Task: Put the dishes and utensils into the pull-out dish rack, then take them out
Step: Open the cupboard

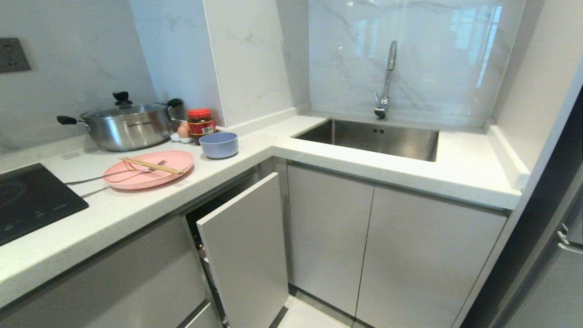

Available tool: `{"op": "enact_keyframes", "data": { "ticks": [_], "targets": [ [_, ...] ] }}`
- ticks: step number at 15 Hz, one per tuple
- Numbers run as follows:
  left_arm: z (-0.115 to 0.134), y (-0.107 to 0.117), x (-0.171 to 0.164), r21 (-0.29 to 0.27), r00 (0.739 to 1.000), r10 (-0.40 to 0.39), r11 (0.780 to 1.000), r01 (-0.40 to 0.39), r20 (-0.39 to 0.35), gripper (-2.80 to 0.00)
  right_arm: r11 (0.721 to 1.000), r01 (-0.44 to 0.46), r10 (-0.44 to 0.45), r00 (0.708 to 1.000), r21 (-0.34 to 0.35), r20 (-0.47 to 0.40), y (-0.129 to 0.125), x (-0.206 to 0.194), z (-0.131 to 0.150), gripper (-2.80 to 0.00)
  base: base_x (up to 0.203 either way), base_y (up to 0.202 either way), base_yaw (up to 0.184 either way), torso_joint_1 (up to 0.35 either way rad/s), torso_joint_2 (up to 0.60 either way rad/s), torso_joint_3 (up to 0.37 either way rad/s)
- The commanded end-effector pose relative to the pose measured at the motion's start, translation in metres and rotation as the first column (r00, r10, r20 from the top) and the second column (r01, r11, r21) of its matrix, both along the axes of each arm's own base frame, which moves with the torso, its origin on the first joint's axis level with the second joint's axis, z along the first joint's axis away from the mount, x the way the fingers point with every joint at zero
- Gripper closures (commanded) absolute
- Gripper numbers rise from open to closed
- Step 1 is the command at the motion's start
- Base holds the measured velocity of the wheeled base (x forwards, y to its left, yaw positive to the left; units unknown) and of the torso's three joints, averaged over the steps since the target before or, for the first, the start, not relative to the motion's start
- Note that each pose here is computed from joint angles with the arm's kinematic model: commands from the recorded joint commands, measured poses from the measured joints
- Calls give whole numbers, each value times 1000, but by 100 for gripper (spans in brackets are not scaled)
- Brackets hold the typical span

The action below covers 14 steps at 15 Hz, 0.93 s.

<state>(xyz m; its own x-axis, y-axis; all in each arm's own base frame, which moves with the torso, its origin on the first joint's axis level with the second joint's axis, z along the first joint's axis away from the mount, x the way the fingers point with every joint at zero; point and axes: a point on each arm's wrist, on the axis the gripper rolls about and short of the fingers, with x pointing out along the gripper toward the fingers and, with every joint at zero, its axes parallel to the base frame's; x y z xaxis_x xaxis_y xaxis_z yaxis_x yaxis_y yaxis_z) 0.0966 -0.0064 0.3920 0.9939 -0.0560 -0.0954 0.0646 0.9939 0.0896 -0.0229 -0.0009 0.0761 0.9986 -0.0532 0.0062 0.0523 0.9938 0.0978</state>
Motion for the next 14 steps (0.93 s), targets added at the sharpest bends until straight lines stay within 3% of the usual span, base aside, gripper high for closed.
{"op": "enact_keyframes", "data": {
  "ticks": [1, 6, 11, 14],
  "targets": [
    [-29, -13, 93, 8, 975, -20, 1000, 22, -222, 0, 1000, 0, 0, 1000, 0, 4, 0, 0, 0, 0, 0, 0, 0, 0, 0, 0],
    [-89, -51, 192, 47, 892, 36, 999, -17, -451, 0, 1000, 0, 0, 1000, 0, 3, 0, 0, 0, 0, 0, 0, 0, 8, 0, 0],
    [-133, -71, 249, 46, 810, 103, 995, -94, -577, 0, 1000, 0, 0, 1000, 0, 3, 0, 0, 0, 0, 0, 0, 0, 0, 0, 0],
    [-169, -78, 278, 85, 752, 144, 990, -117, -643, 0, 1000, 0, 0, 1000, 0, 3, 0, 0, 0, 0, 0, 0, 0, 0, 0, 0]
  ]
}}
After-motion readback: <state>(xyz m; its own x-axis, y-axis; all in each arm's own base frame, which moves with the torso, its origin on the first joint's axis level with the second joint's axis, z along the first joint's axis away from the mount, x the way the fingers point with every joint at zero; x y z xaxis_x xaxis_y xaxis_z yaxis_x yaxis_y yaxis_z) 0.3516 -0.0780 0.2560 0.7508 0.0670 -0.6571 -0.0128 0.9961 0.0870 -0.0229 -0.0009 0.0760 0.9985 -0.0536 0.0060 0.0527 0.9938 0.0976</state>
